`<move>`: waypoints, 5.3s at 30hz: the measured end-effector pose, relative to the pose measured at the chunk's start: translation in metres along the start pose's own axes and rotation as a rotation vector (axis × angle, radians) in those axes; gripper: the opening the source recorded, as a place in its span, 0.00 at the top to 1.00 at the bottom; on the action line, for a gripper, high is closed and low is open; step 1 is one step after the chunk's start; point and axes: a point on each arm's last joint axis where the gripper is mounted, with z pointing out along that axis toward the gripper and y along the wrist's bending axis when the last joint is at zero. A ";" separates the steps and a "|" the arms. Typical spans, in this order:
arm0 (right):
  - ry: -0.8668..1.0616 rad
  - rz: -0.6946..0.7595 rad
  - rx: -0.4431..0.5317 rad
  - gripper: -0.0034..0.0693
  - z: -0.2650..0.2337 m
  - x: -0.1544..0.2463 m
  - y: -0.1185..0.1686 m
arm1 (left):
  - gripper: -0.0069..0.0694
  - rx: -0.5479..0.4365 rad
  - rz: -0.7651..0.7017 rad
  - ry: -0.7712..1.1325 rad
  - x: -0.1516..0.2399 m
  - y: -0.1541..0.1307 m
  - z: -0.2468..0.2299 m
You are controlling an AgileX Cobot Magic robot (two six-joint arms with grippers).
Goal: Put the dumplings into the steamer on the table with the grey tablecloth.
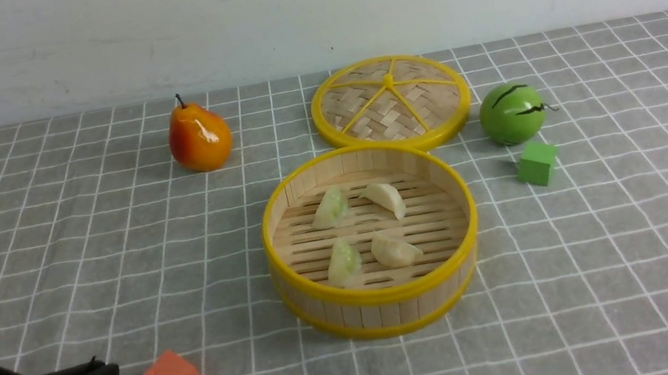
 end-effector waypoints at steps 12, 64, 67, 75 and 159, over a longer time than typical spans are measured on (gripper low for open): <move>0.128 0.241 0.046 0.96 -0.020 0.062 0.019 | 0.86 0.000 0.000 0.000 0.000 0.000 0.000; 0.423 0.636 0.308 0.94 -0.070 0.090 0.021 | 0.82 -0.002 0.006 0.003 0.004 0.000 -0.003; 0.424 0.637 0.308 0.94 -0.070 0.090 0.021 | 0.82 -0.001 0.006 -0.036 0.017 0.001 -0.014; 0.424 0.638 0.308 0.94 -0.070 0.090 0.021 | 0.81 -0.059 -0.002 -0.183 0.067 0.007 -0.042; 0.424 0.638 0.310 0.81 -0.070 0.090 0.021 | 0.91 -0.362 -0.316 -0.145 0.137 0.025 -0.032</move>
